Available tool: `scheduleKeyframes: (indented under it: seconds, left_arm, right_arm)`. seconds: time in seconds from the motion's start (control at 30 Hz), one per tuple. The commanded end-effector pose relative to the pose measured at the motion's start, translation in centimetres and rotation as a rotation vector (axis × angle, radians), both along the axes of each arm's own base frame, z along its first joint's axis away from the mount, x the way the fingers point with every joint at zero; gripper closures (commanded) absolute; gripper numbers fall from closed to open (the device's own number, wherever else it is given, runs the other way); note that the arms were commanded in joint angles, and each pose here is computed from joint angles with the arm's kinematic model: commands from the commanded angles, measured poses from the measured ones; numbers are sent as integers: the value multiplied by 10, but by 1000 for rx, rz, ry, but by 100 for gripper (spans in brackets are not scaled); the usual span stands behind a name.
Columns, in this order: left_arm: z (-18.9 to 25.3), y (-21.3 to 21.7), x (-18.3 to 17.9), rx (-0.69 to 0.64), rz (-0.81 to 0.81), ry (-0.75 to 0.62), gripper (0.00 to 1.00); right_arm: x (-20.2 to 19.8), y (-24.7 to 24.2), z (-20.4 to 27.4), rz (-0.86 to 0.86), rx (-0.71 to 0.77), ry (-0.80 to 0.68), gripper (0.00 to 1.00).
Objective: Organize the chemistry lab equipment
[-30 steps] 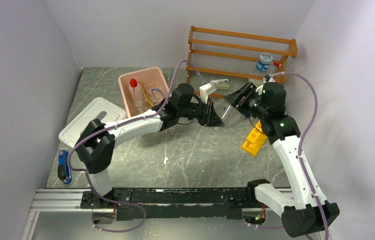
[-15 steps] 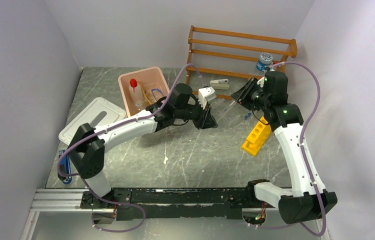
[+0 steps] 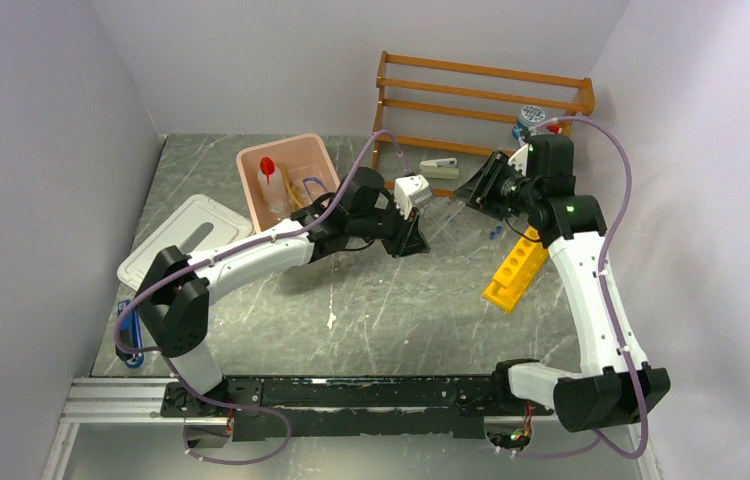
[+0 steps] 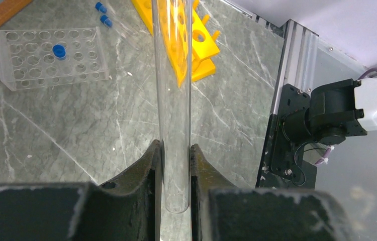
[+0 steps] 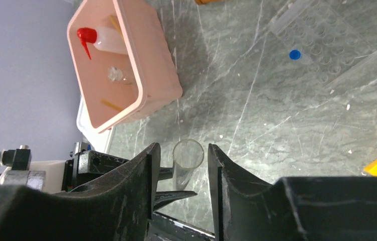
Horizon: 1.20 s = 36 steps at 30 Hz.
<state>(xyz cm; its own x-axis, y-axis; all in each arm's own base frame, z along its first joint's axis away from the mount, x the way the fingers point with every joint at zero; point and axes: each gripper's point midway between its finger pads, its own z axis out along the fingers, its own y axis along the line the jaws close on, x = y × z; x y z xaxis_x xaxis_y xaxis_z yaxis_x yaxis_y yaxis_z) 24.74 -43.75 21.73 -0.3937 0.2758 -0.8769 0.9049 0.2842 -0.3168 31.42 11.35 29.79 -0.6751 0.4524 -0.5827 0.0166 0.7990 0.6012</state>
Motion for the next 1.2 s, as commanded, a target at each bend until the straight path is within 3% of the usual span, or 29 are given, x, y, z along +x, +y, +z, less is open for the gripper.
scheduleKeyframes:
  seconds: [0.0, 0.13, 0.27, 0.3, 0.4, 0.43, 0.47, 0.57, 0.7, 0.83, 1.17]
  left_arm:
    - [22, 1, 5, -34, 5, -60, 95]
    - [23, 1, 3, -46, -6, -66, 95]
    - [21, 1, 4, -37, 3, -61, 95]
    - [21, 1, 7, -35, 17, -57, 89]
    - [27, 6, 17, -37, 101, -54, 37]
    - [31, 8, 20, -44, 133, -58, 24]
    - [39, 11, 23, -60, 159, -72, 17]
    - [54, 22, 26, -89, 216, -108, 8]
    - [70, 36, 28, -139, 292, -135, 3]
    - [68, 51, 24, -145, 334, -141, 3]
    - [33, 54, 3, -160, 284, -59, 5]
  right_arm:
    - [-6, 7, 2, 66, 12, 13, 56]
    - [-4, 10, -3, 86, 22, 33, 61]
    - [-3, 9, 0, 80, 12, 19, 78]
    - [-2, 6, 1, 68, -1, 12, 82]
    - [3, -13, 6, -6, -87, -27, 85]
    - [5, -22, 8, -43, -128, -45, 86]
    - [8, -34, 11, -90, -179, -68, 86]
    - [14, -84, 17, -285, -382, -110, 87]
    - [17, -138, 24, -496, -605, -120, 87]
    - [15, -176, 25, -700, -728, -87, 87]
    - [36, -219, 3, -927, -729, -49, 89]
